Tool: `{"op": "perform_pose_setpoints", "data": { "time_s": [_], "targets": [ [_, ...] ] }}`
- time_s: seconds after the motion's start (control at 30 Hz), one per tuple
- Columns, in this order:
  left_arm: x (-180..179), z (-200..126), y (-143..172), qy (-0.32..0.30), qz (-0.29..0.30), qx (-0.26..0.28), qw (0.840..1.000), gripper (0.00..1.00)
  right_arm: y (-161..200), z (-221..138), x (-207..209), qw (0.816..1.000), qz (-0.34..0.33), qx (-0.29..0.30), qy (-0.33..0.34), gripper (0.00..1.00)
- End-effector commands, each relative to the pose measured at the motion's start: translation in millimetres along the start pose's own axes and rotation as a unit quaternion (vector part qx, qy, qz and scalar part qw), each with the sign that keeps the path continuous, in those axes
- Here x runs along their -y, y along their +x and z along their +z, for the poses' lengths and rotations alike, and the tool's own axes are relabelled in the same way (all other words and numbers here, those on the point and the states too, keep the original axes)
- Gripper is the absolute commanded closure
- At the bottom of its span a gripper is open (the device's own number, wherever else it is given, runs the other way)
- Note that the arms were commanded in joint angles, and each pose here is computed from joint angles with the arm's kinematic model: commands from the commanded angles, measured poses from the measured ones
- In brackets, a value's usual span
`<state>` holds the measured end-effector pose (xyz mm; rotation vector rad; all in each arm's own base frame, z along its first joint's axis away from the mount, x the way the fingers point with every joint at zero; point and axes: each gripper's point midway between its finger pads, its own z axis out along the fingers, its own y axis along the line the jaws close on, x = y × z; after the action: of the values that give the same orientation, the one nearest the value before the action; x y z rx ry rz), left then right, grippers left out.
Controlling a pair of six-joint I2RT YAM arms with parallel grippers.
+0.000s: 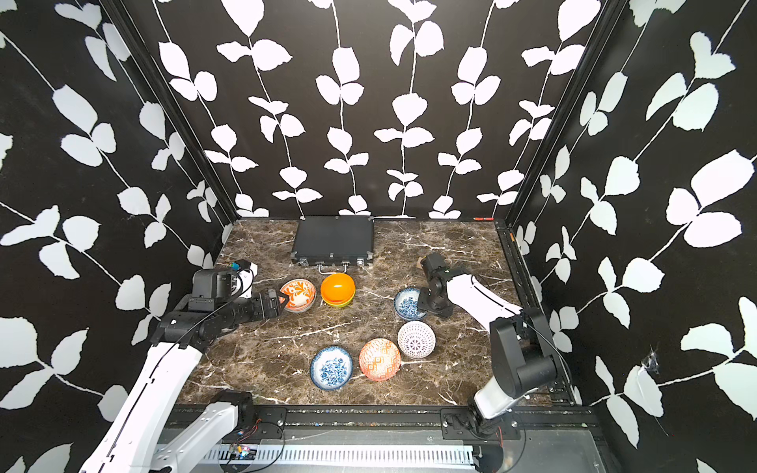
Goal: Stack the bowls
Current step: Pick up the bowl from the center of the board, then place the bowl at the center of the board.
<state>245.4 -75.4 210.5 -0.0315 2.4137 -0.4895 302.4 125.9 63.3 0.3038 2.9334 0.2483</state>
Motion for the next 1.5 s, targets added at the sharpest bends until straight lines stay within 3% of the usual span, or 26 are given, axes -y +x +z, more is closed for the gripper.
{"op": "perform_pose_setpoints", "data": {
  "time_s": [0.0, 0.3, 0.47, 1.0, 1.47],
  "targets": [
    [-3, 3, 2, -0.008, 0.003, -0.006, 1.000, 0.01, -14, 4, -13, 1.000, -0.006, 0.010, -0.020, 0.57],
    [-6, 2, 2, -0.018, 0.002, -0.003, 1.000, 0.01, -25, 18, -19, 1.000, -0.003, 0.003, -0.017, 0.78],
    [-6, 1, 1, -0.017, 0.002, -0.001, 1.000, 0.01, -34, 18, -31, 0.999, 0.004, 0.006, -0.033, 1.00],
    [-4, 0, 0, -0.011, 0.005, 0.005, 1.000, 0.01, -76, 27, -113, 0.997, -0.020, 0.028, -0.062, 1.00],
    [-3, 1, 0, -0.009, 0.005, 0.004, 1.000, 0.01, -59, 37, -131, 0.998, -0.037, 0.014, -0.057, 1.00]
  ]
}}
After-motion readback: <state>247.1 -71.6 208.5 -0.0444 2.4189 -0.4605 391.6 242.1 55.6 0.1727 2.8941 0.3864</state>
